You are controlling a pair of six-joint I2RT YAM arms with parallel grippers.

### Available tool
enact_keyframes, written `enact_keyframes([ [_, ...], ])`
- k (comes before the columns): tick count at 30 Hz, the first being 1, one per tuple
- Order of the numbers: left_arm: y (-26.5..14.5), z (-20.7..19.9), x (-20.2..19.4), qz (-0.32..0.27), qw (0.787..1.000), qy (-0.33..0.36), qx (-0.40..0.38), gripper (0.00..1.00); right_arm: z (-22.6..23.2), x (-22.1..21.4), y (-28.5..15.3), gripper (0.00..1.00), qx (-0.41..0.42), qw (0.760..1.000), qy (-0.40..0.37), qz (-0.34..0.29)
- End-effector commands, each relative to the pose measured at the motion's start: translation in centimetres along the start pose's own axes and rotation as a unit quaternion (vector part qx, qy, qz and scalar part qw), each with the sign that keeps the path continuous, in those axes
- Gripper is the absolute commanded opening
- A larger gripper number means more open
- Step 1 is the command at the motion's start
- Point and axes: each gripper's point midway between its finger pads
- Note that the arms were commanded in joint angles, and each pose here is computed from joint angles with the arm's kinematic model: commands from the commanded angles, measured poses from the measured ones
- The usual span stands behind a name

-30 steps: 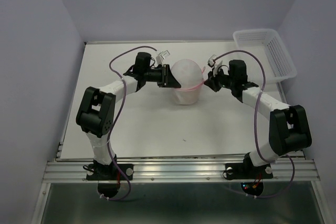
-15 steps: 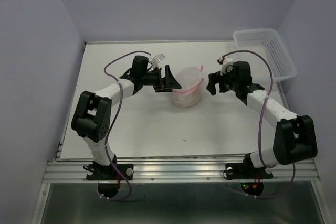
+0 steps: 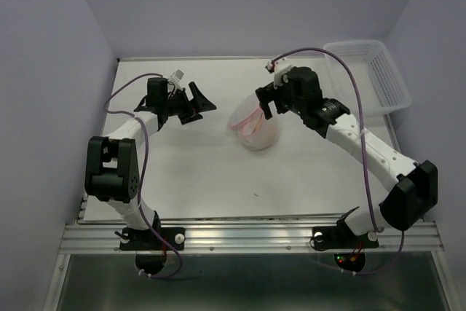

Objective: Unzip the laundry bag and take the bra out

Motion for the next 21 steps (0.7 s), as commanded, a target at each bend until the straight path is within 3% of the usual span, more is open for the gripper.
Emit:
enact_keyframes([
  [1,-1.9,0.4,0.8,-0.025,0.999,0.021,0.023,0.99,3.5,1.1,2.3,1.0,0.0,0.993,-0.117,0.013],
  [5,-3.3,2.5,-0.3,-0.03,0.998,0.003,0.05,0.99,9.3,-2.0,6.1,1.0,0.056,0.957,-0.279,0.053],
  [9,-5.6,5.5,-0.7,-0.048,0.995,-0.029,0.08,0.99,10.7,-5.0,9.5,1.0,0.101,0.92,-0.365,0.101],
  [14,-6.5,8.5,-1.1,-0.061,0.989,-0.065,0.121,0.99,12.6,-9.1,12.5,1.0,0.121,0.854,-0.487,0.142],
  [21,-6.5,9.8,-1.1,-0.06,0.988,-0.072,0.126,0.99,11.2,-8.9,16.7,1.0,0.036,0.848,-0.509,0.146],
])
Point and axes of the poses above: each gripper's point midway between its finger pads, its own y axis out along the fingers, its own z axis along the line the jaws close on, x = y × z, and after that the axes turned 15 degrees about y, right-handed
